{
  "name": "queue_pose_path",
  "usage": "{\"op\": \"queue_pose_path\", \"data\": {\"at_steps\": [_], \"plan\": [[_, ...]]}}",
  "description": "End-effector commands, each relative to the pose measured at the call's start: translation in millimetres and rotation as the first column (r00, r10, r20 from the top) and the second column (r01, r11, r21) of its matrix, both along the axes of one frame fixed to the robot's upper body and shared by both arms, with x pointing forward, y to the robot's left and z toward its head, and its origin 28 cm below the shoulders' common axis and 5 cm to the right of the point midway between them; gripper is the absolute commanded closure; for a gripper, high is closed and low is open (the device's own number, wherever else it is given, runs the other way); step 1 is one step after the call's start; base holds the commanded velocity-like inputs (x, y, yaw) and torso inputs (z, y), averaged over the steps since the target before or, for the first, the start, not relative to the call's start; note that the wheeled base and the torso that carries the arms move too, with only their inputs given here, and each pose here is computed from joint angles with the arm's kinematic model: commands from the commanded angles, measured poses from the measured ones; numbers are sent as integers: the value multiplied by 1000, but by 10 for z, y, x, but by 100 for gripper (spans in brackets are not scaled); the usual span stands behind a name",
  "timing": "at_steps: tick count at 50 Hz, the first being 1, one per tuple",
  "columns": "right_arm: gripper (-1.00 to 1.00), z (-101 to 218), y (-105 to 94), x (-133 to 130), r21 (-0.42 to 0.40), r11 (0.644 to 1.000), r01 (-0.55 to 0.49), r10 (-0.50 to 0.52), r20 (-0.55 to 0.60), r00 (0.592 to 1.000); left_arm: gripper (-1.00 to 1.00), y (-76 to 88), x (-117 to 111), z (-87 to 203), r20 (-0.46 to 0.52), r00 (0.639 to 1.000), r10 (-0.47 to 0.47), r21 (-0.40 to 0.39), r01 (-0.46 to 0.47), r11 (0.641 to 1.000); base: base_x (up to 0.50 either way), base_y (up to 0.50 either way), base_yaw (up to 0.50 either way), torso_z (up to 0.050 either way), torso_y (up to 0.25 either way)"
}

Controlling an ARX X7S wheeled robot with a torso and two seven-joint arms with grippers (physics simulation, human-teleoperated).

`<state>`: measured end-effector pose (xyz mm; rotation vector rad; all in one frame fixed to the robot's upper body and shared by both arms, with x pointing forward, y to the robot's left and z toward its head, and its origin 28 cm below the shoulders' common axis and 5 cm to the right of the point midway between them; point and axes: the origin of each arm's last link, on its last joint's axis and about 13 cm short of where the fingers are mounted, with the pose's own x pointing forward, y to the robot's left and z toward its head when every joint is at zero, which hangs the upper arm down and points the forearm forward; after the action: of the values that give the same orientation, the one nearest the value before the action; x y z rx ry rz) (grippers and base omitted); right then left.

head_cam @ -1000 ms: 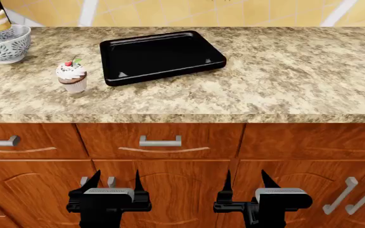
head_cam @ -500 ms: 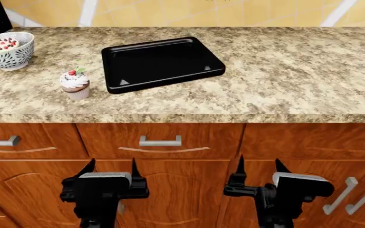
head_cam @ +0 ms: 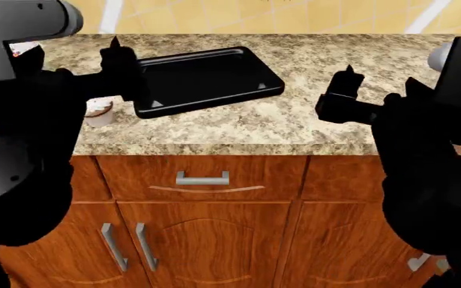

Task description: Pick up the bowl with cake and place it on the tray. Pick up the cupcake and place it on the tray.

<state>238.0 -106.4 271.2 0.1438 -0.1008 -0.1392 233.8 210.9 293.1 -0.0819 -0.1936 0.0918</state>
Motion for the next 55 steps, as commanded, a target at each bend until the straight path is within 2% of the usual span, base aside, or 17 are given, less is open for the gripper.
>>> {"op": "queue_pose_path", "data": {"at_steps": [1,6,14,19,27,33,55], "plan": [[-100,656,-86,-546,-152,988,-27,35,51,998,-100,249,-647,627,-89,995,-40,26,43,999,0,0,0,0,0],[-100,797,-53,-690,-161,985,-58,71,78,994,-100,359,-676,770,-64,998,-19,-14,19,1000,0,0,0,0,0],[-100,966,-132,-863,-158,986,-59,81,132,988,-100,401,-684,811,-34,999,-10,-20,9,1000,0,14,0,0,0],[-100,1040,-192,-919,-138,989,-50,72,159,985,-100,439,-679,853,-22,1000,7,-33,-8,999,0,500,0,0,0],[-100,1057,-202,-936,-152,987,-52,79,174,981,-100,454,-677,864,-18,1000,11,-36,-11,999,11,500,0,0,0],[-100,1034,-195,-945,-206,976,-66,108,197,974,-100,441,-663,841,-22,1000,11,-32,-11,999,415,342,0,0,0],[-100,1066,-204,-972,-208,976,-66,109,207,972,-100,435,-681,841,-17,1000,9,-27,-10,1000,400,340,0,0,0]]}}
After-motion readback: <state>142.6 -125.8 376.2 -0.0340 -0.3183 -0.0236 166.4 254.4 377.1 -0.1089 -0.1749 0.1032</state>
